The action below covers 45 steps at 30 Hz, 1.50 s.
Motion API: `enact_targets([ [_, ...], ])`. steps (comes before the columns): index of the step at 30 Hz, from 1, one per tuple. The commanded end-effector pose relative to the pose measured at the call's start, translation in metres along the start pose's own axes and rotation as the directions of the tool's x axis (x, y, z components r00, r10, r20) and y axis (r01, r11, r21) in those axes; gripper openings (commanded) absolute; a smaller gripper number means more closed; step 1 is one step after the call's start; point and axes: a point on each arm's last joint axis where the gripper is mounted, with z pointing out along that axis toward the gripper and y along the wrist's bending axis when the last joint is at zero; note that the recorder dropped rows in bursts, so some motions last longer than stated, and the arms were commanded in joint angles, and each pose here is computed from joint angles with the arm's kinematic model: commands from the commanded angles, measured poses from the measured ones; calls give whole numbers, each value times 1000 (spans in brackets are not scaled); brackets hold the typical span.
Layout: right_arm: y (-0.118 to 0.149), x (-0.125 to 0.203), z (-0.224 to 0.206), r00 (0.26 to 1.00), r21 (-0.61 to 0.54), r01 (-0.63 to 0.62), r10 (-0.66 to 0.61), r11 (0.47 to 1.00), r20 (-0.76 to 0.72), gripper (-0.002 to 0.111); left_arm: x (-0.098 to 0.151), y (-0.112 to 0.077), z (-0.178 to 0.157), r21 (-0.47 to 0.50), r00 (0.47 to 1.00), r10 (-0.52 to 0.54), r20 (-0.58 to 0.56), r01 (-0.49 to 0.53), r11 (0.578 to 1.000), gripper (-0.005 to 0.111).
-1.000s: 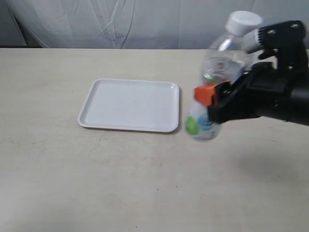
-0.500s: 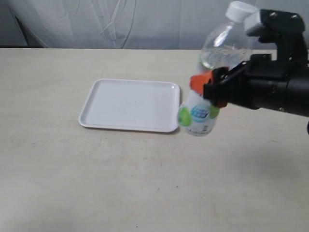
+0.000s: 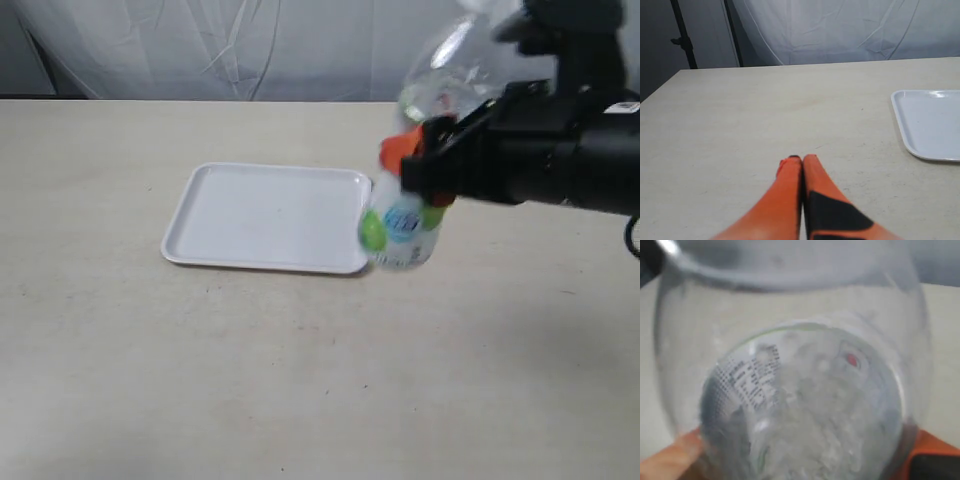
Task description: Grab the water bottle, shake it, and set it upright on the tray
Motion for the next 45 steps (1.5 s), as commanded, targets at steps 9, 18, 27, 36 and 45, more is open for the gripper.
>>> enact_targets([
  [9, 42, 7, 20, 970, -150, 191, -211, 970, -124, -1, -1, 0, 0, 2, 1000, -16, 16, 16, 1000, 0],
  [18, 36, -32, 9, 992, -27, -14, 17, 1000, 124, -1, -1, 0, 0, 2, 1000, -16, 16, 16, 1000, 0],
  [27, 32, 25, 47, 977, -48, 26, -36, 999, -210, -1, -1, 0, 0, 2, 1000, -16, 16, 16, 1000, 0],
  [36, 43, -24, 16, 998, -85, 57, -60, 995, -26, -1, -1, 0, 0, 2, 1000, -16, 16, 16, 1000, 0],
  [45, 48, -28, 11, 996, -121, 58, -66, 991, -63, -1, -1, 0, 0, 2, 1000, -16, 16, 16, 1000, 0],
])
